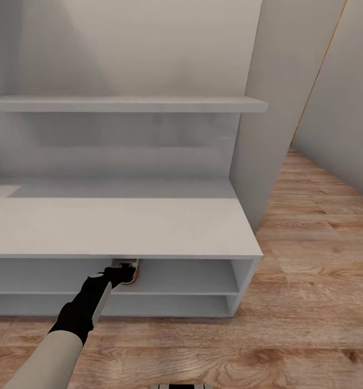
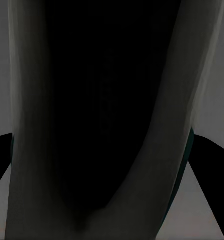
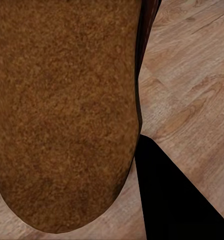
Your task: Pick up the two gym shoes and the two sandals from the corridor floor and place them onto the hallstand (shoe rack) in the corridor, making sure they are on the rack and not on the floor. Arrange them so the two gym shoes are next to each other and the two sandals are next to each other.
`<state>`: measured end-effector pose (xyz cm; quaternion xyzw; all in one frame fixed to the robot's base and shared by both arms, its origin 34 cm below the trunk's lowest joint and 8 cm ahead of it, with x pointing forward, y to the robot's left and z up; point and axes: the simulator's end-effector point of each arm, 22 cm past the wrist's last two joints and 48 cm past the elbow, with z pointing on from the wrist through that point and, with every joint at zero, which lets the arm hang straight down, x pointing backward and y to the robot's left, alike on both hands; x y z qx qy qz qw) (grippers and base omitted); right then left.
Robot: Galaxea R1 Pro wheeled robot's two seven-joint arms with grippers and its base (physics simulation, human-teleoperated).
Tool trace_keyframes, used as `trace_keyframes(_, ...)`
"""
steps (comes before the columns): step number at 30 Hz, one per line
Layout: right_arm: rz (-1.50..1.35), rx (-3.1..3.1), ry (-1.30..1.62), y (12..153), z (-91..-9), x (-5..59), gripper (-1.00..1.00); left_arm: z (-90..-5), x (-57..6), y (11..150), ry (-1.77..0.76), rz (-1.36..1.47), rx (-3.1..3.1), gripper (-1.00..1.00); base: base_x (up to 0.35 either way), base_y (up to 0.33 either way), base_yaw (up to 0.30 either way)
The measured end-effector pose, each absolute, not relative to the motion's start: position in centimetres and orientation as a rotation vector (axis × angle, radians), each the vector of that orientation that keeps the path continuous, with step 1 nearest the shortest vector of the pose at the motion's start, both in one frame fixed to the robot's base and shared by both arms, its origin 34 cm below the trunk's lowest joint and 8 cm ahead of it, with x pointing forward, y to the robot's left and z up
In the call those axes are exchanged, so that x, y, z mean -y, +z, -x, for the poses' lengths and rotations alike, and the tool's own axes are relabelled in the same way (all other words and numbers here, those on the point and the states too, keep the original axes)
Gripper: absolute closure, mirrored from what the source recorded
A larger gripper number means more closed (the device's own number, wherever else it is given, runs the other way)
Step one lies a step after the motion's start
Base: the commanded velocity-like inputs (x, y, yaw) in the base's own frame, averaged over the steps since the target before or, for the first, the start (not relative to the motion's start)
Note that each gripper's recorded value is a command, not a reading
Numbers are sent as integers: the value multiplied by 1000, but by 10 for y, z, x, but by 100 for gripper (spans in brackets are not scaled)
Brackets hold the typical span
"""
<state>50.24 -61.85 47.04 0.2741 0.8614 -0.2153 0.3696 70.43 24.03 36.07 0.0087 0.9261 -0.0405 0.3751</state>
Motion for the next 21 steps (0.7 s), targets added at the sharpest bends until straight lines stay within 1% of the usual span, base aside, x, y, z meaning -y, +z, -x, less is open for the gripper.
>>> trace_keyframes(7,-704,-2210,-553,470,-502,619,100,-704,-240,361,-103,-22,-2370,100,0,0,0)
trace_keyframes(8,-703,-2210,-552,470,-502,619,100,-704,-240,361,-103,-22,-2370,-100,0,0,0)
trace_keyframes(21,-703,-2211,-552,470,-502,618,100,-701,-242,356,-105,-18,-2383,-100,0,0,0)
